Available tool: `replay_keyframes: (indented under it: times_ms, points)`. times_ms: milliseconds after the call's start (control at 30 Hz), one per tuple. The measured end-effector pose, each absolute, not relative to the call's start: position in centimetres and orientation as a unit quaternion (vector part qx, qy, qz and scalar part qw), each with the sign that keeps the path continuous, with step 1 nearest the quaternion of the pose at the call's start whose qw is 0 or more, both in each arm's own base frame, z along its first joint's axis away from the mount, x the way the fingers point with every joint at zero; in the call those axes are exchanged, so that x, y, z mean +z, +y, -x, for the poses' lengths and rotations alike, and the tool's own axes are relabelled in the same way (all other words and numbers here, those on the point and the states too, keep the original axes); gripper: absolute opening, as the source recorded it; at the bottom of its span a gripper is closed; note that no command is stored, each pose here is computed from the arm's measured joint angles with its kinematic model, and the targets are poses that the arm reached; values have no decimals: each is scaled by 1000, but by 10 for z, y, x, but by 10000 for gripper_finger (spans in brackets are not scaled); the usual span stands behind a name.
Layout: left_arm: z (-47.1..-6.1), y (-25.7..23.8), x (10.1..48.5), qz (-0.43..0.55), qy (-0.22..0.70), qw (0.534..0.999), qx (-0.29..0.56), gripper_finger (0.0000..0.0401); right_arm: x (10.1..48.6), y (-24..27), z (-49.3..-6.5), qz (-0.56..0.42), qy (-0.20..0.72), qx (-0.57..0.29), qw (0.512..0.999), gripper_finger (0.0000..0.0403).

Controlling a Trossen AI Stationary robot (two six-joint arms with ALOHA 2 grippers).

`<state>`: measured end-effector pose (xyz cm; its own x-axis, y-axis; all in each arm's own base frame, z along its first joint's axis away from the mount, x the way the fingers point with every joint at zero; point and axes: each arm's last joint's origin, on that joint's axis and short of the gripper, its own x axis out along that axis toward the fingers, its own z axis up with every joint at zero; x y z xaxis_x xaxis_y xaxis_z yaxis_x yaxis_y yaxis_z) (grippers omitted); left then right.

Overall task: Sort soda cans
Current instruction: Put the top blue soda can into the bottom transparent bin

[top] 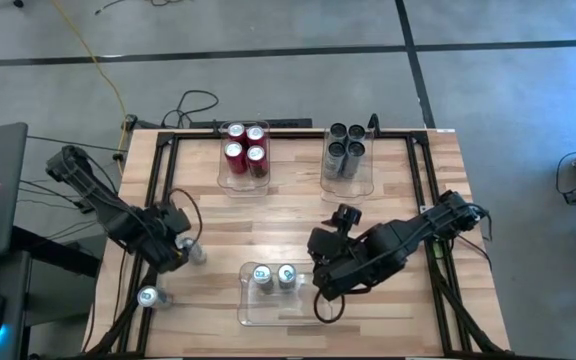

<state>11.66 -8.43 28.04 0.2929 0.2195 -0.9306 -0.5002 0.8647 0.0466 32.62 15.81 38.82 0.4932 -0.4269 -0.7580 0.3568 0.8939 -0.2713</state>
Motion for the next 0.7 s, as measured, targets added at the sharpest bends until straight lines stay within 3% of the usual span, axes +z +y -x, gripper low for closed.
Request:
replay_keyframes:
  times_ms: [333, 700]
  points:
    - [-101, -71, 295, 191, 510, 813, 207, 399, 388, 156, -327, 37, 451, -228, 862, 380]
    - [-116, -84, 290, 199, 509, 814, 195, 399, 388, 157, -327, 28, 459, -219, 861, 380]
